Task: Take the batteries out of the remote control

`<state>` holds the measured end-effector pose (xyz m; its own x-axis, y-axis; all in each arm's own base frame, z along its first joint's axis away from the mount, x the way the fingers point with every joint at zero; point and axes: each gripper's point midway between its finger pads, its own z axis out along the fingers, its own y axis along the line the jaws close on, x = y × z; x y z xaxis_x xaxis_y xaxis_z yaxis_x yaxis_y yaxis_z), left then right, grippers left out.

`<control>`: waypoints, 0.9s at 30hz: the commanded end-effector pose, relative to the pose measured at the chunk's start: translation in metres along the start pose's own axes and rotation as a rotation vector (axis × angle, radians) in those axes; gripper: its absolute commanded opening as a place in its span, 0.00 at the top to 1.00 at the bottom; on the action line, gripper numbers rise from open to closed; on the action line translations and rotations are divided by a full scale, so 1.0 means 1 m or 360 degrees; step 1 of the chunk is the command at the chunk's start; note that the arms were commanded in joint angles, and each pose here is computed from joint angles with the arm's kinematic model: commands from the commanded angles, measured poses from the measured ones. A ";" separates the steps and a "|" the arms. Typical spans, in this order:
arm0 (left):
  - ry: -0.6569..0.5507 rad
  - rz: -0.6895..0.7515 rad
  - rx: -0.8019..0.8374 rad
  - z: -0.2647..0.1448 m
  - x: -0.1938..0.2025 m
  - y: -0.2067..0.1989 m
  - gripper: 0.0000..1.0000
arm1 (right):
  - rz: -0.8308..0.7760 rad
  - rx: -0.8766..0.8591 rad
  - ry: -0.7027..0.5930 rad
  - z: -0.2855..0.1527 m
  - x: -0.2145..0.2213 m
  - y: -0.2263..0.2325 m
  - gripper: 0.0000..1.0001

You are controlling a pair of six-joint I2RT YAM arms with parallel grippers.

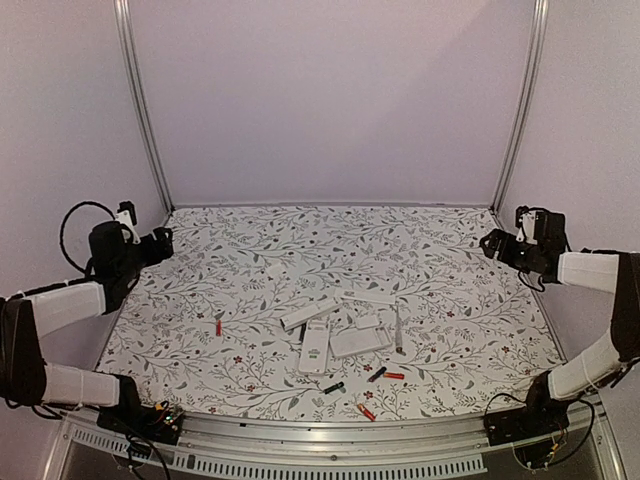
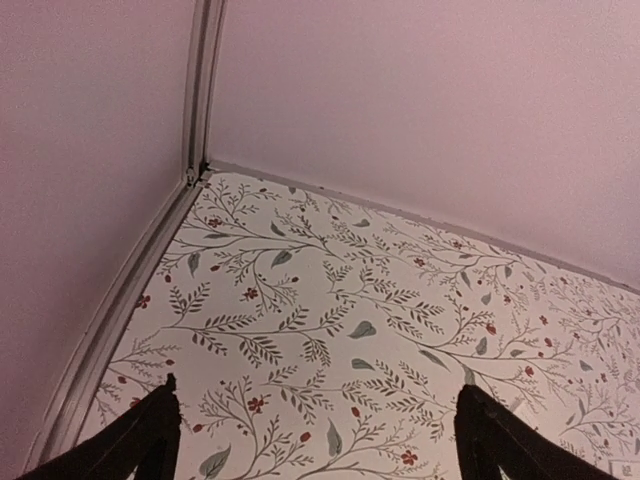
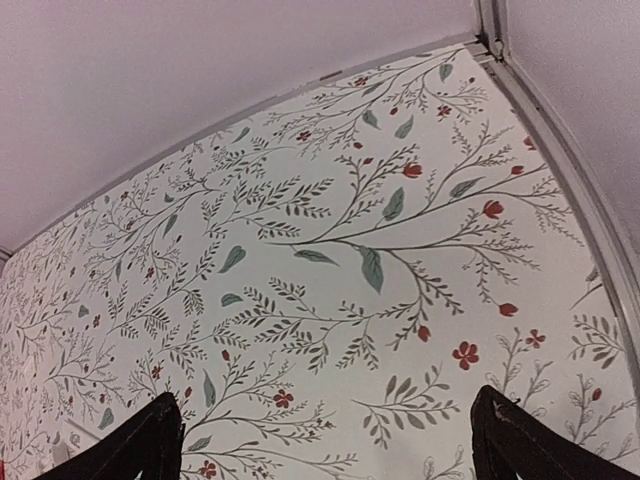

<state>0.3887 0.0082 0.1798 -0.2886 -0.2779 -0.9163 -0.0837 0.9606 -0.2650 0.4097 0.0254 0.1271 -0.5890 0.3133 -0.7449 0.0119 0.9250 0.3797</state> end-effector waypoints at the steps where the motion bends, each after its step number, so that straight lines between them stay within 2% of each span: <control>1: -0.0235 0.0139 -0.0151 -0.024 -0.010 0.022 0.04 | -0.0065 0.0006 -0.0309 -0.036 -0.030 -0.020 0.01; 7: -0.0388 0.0254 -0.0136 -0.043 0.000 0.024 0.02 | -0.0150 0.0106 -0.0760 -0.080 -0.042 -0.032 0.01; 13: -0.0419 0.0294 -0.0130 -0.045 0.015 0.028 0.01 | -0.0271 0.0255 -0.1087 -0.106 -0.024 -0.049 0.01; 21: -0.0340 0.0340 -0.0060 -0.030 0.026 0.021 0.01 | -0.0258 0.0294 -0.1019 -0.091 -0.020 -0.058 0.01; 27: -0.0342 0.0317 -0.0105 -0.032 0.026 0.025 0.01 | -0.0241 0.0306 -0.1023 -0.092 -0.020 -0.060 0.01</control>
<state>0.3462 0.0255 0.1482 -0.1306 -0.0832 -0.9879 -0.1112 0.9914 -0.0688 0.3437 -0.0513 0.1590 -0.0394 0.2014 -0.9787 0.1280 0.9724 0.1949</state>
